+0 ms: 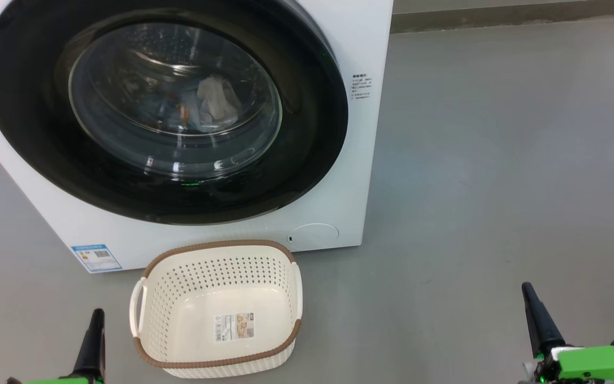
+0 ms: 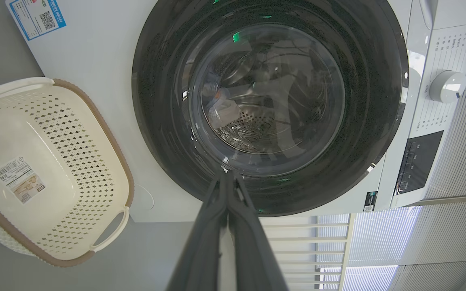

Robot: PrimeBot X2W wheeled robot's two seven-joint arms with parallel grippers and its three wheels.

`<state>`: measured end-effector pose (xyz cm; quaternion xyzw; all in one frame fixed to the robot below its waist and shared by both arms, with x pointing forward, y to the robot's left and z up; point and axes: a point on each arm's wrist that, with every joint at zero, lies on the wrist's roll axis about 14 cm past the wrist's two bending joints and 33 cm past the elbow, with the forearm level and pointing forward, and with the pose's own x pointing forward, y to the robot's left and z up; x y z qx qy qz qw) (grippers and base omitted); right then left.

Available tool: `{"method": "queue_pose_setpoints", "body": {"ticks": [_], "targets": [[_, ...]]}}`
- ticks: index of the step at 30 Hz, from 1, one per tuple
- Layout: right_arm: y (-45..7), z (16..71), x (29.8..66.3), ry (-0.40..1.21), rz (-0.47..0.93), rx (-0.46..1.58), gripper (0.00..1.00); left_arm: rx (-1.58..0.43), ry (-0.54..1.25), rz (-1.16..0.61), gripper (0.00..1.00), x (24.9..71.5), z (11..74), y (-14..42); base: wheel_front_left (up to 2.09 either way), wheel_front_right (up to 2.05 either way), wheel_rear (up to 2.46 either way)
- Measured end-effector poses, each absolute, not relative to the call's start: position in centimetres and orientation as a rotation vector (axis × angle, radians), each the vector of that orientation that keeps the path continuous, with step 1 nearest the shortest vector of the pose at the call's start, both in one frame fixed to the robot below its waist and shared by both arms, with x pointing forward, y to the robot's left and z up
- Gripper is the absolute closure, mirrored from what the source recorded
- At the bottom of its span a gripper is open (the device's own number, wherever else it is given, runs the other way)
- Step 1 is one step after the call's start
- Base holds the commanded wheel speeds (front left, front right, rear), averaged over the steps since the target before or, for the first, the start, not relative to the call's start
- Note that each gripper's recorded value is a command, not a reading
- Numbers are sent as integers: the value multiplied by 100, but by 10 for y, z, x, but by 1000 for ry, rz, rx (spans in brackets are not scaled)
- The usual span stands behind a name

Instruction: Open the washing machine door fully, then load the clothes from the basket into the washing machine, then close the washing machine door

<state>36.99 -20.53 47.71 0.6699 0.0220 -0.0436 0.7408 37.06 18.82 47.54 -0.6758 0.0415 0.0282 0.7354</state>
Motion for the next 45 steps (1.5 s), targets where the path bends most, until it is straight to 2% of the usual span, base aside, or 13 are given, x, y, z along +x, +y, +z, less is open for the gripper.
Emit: {"method": "queue_pose_setpoints", "body": {"ticks": [10,45], "targets": [[-207,482,375,34,-85,1576,100,-1581,78,39,100,376,482,187,0,0,0],[-208,484,376,30,-76,1580,100,-1582,71,35,100,378,485,187,0,0,0]]}}
